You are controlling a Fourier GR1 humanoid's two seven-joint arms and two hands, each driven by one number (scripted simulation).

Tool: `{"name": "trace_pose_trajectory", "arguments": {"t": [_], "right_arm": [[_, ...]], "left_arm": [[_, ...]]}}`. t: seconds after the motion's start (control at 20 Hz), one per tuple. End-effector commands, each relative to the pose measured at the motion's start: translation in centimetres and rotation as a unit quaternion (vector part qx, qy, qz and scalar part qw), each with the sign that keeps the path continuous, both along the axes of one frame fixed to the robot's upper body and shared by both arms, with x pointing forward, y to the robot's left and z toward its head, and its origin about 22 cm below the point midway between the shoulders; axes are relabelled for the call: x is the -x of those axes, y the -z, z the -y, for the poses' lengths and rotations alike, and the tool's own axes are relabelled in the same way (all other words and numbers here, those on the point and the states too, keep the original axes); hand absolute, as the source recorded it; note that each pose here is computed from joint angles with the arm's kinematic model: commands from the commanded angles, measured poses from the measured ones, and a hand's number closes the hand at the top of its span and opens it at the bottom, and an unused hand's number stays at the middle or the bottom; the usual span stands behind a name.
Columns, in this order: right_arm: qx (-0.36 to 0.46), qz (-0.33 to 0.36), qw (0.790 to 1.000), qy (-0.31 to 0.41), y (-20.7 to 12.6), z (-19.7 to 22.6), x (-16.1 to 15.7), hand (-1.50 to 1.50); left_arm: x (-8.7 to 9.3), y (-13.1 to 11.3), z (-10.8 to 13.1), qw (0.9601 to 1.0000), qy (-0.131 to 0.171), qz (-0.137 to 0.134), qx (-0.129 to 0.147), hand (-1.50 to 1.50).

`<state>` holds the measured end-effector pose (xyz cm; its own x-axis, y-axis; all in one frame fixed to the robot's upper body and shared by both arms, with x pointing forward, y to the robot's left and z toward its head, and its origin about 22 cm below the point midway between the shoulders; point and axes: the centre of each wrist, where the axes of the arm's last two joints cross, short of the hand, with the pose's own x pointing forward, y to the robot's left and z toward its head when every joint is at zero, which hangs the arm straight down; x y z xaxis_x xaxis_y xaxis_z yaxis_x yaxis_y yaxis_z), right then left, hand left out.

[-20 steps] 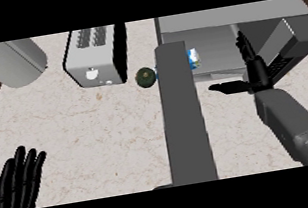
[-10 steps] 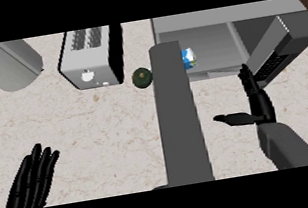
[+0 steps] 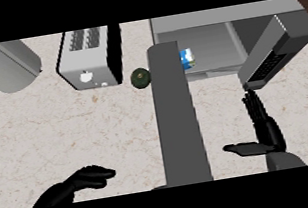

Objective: Pick up the milk, place it into the microwave and close the microwave

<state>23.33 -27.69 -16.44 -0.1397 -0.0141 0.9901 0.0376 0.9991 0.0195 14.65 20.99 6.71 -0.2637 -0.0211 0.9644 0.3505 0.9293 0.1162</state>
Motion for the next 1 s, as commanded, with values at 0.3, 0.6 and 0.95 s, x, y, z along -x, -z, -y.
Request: {"name": "trace_pose_trajectory", "arguments": {"t": [0.3,0.6,0.95], "right_arm": [[-0.041,0.033,0.999,-0.004,0.3,0.8,7.0,-1.5],[-0.028,0.038,0.999,0.004,-0.1,3.6,10.5,-1.5],[-0.027,0.053,0.998,0.002,-2.4,5.6,13.1,-1.5]], "left_arm": [[-4.0,1.0,2.5,0.9974,0.069,-0.015,-0.018,1.5],[-6.1,1.0,5.2,0.9885,0.138,-0.022,-0.059,1.5],[-8.9,3.9,10.1,0.9678,0.217,-0.073,-0.103,1.5]]}}
